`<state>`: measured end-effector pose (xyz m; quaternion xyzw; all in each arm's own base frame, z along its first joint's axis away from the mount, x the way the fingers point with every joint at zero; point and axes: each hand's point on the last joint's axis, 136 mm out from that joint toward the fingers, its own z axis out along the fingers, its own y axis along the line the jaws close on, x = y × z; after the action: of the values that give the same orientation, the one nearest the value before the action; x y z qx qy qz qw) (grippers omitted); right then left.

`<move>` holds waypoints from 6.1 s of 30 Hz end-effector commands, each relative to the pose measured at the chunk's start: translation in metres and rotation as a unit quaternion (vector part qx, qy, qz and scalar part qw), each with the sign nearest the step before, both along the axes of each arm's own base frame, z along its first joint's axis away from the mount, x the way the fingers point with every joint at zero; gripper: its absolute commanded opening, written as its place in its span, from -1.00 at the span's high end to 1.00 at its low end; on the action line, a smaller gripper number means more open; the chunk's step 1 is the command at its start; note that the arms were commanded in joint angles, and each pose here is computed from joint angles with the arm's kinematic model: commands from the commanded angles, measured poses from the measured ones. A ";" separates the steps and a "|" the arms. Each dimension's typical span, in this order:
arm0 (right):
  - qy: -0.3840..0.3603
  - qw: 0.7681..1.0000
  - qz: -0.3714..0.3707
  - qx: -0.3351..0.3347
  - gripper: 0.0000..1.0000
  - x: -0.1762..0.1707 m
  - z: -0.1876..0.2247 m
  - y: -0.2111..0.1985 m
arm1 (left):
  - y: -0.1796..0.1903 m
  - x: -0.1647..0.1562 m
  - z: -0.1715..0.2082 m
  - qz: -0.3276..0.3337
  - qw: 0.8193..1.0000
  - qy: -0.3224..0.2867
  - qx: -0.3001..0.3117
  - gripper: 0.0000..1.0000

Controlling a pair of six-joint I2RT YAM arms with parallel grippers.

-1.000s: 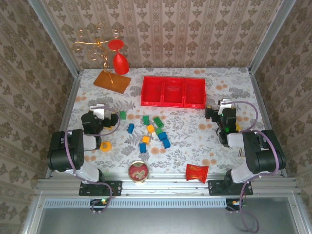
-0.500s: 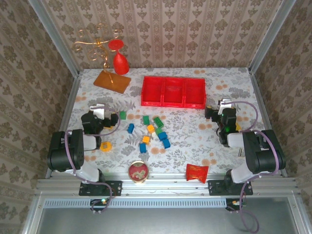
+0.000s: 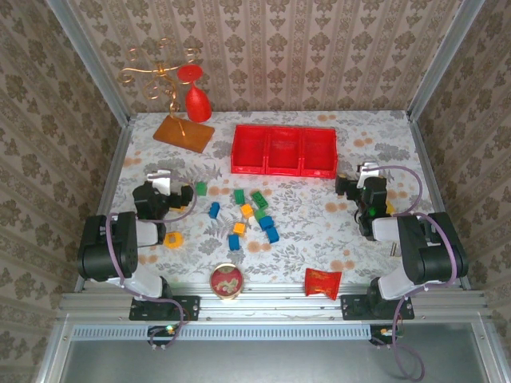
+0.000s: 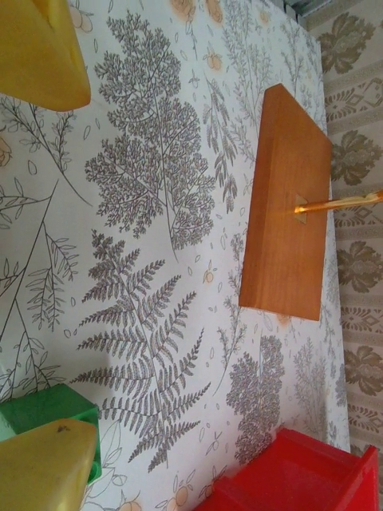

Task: Sort the legos into containers by color
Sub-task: Pick up the lego from the bottom-left of the table, then place the lego in the container.

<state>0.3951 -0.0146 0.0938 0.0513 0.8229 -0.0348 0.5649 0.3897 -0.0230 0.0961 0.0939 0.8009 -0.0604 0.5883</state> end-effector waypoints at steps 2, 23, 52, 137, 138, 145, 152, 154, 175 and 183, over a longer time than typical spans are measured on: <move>-0.012 1.000 -0.029 -0.002 -1.00 0.001 0.016 -0.008 | 0.010 -0.004 0.027 0.024 0.999 -0.032 -0.004 -1.00; 0.041 0.989 -0.128 0.064 -1.00 -0.045 0.068 -0.030 | 0.048 -0.082 0.103 0.201 0.969 0.016 -0.140 -1.00; 0.147 0.973 -0.139 0.111 -1.00 -0.063 0.075 -0.001 | 0.014 -0.207 -0.028 0.317 0.862 0.374 -0.131 -1.00; 0.148 0.970 -0.124 0.146 -1.00 -0.075 0.078 0.024 | -0.181 0.018 0.080 0.018 0.977 0.210 -0.008 0.34; 0.149 0.970 -0.125 0.146 -1.00 -0.075 0.078 0.024 | -0.189 0.025 0.080 0.009 0.978 0.210 -0.005 0.34; 0.163 0.968 -0.126 0.141 -1.00 -0.078 0.075 0.027 | -0.222 0.062 0.077 -0.015 0.977 0.212 0.014 0.33; 0.179 0.967 -0.121 0.136 -1.00 -0.077 0.068 0.033 | -0.235 0.083 0.066 -0.017 0.975 0.218 0.030 0.33; 0.185 0.966 -0.118 0.134 -1.00 -0.075 0.067 0.036 | -0.239 0.088 0.062 -0.020 0.975 0.220 0.031 0.32; 0.236 0.962 -0.083 0.108 -1.00 -0.083 0.046 0.070 | -0.249 0.106 0.030 -0.016 0.970 0.236 0.054 0.17; 0.240 0.963 -0.077 0.099 -1.00 -0.082 0.044 0.077 | -0.249 0.107 0.029 -0.013 0.970 0.236 0.053 0.01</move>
<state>0.3133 0.0663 0.1348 0.1527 0.9287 0.0094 0.3378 0.4944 -0.2703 0.1212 0.1114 0.9195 -0.0539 0.3732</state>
